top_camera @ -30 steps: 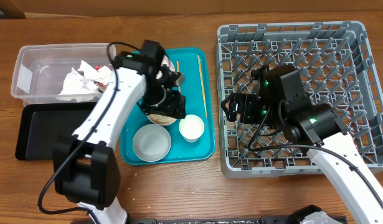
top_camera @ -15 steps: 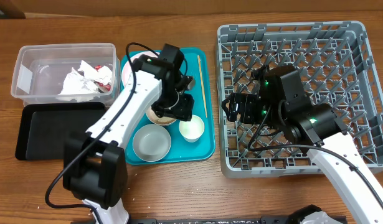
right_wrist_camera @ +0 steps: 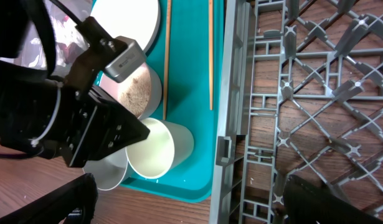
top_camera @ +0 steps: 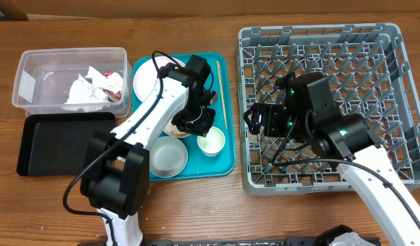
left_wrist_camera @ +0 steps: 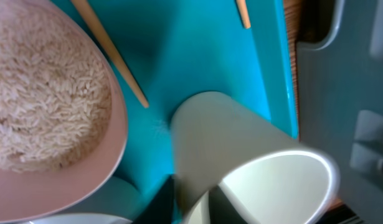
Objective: Sort waste into correct bins and load items into the dishwasher
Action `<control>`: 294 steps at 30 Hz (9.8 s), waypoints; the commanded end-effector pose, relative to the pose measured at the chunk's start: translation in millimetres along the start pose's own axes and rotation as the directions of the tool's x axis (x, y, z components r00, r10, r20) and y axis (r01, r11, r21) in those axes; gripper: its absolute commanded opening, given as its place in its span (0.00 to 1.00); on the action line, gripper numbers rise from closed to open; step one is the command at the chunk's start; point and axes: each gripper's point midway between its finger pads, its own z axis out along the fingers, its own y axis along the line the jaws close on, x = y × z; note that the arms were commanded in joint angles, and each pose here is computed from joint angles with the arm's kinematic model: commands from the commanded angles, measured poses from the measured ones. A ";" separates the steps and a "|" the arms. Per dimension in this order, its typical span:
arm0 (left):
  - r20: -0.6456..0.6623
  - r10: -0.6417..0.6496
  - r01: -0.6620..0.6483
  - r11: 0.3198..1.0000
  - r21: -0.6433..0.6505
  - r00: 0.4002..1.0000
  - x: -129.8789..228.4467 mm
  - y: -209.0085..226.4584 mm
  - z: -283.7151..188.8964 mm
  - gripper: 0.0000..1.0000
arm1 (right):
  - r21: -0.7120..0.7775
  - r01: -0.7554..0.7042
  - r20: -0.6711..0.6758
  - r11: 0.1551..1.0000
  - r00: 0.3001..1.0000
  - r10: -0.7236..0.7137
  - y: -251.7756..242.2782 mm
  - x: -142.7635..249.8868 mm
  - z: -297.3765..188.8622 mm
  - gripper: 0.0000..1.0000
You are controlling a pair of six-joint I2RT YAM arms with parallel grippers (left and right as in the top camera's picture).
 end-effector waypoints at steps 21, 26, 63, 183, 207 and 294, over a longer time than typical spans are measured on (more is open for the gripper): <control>0.305 0.013 -0.263 0.542 0.798 0.952 0.9 -33.9 -140.0 0.04 | -0.410 0.177 0.059 0.895 0.984 -0.167 81.1 -11.8 -20.8 1.00; 0.332 -0.021 -0.278 0.500 0.820 0.943 5.9 -28.4 -153.6 0.04 | -0.541 0.241 0.091 0.806 0.969 -0.228 106.6 -14.4 -26.8 1.00; 0.372 -0.262 -0.287 0.311 0.906 0.891 1.2 -28.8 -231.2 0.04 | -0.767 0.480 0.370 0.425 0.873 -0.319 98.2 -75.1 -58.3 1.00; 0.344 -0.158 0.102 0.979 0.175 0.926 -0.7 80.8 -146.7 0.57 | 0.432 -0.005 -0.367 0.902 0.912 0.181 -52.8 66.7 -20.8 0.57; 0.333 -0.161 0.107 0.978 0.177 0.929 1.8 80.3 -145.8 0.60 | 0.420 0.015 -0.452 0.907 0.870 0.195 -51.5 103.7 12.2 0.84; 0.080 -0.014 0.027 0.986 -0.163 0.997 -35.7 11.9 -8.3 0.04 | 0.235 -0.188 -0.064 0.954 0.976 0.208 -52.4 -53.6 -47.6 0.81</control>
